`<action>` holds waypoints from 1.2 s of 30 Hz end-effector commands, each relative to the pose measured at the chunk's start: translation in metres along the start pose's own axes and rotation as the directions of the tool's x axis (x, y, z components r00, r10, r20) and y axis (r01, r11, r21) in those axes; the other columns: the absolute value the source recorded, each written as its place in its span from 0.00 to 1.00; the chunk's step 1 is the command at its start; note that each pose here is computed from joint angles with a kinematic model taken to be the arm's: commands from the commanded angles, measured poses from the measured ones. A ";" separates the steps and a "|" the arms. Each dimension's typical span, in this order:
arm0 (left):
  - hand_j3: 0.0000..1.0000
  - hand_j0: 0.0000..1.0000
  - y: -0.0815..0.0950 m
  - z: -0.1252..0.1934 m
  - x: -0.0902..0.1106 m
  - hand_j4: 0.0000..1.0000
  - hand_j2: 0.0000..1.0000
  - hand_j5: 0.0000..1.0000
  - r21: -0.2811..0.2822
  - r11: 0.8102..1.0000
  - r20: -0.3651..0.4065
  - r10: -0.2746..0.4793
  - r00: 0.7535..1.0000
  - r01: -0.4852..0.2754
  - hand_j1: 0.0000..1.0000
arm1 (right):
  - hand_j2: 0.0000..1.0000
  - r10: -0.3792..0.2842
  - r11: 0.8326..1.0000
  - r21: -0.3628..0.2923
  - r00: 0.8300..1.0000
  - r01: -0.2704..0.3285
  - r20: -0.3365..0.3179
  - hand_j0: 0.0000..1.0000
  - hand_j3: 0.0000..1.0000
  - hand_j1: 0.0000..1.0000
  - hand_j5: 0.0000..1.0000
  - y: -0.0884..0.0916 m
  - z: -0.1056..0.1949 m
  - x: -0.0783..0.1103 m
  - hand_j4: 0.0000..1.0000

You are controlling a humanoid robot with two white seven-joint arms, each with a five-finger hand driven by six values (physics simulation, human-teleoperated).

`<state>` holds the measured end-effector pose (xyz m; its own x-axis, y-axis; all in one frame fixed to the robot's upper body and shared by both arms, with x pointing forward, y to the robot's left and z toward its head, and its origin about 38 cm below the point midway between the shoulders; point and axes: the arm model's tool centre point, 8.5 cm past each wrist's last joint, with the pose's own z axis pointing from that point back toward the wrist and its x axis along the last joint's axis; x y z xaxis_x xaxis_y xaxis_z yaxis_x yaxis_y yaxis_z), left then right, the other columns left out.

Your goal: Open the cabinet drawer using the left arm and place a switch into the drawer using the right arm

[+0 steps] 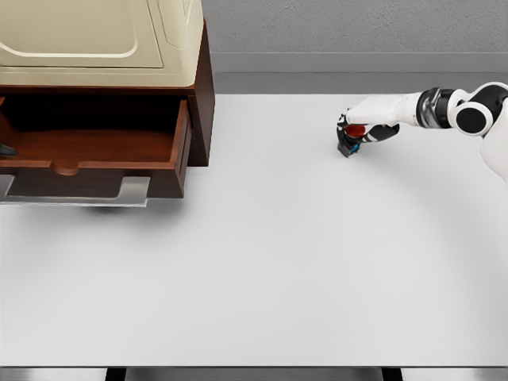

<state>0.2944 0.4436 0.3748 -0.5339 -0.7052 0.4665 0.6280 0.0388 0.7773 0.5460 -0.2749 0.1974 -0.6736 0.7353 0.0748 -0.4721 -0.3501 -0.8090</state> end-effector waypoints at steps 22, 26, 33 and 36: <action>1.00 1.00 -0.003 0.000 -0.003 1.00 1.00 1.00 -0.017 1.000 -0.016 -0.008 1.000 0.007 1.00 | 0.35 0.151 0.967 -0.236 0.958 -0.093 0.243 0.35 0.35 0.35 0.35 -0.075 0.010 0.085 0.35; 1.00 1.00 -0.003 0.000 -0.002 1.00 1.00 1.00 -0.017 1.000 -0.015 -0.008 1.000 0.008 1.00 | 0.35 0.210 0.952 -0.275 0.940 -0.134 0.269 0.35 0.35 0.35 0.35 -0.093 0.013 0.104 0.35; 1.00 1.00 -0.003 0.000 -0.002 1.00 1.00 1.00 -0.017 1.000 -0.015 -0.008 1.000 0.008 1.00 | 0.35 0.255 0.934 -0.330 0.904 -0.137 0.345 0.35 0.35 0.35 0.35 -0.122 0.002 0.141 0.35; 1.00 1.00 -0.003 0.000 -0.002 1.00 1.00 1.00 -0.017 1.000 -0.015 -0.008 1.000 0.008 1.00 | 0.36 0.273 0.927 -0.346 0.893 -0.145 0.357 0.36 0.36 0.36 0.36 -0.132 -0.001 0.152 0.36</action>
<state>0.2936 0.4447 0.3706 -0.5345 -0.7164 0.4484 0.6321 0.0133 0.7747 0.5081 -0.1251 0.3152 -0.9293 0.3673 0.0390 -0.1377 -0.2466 -0.9593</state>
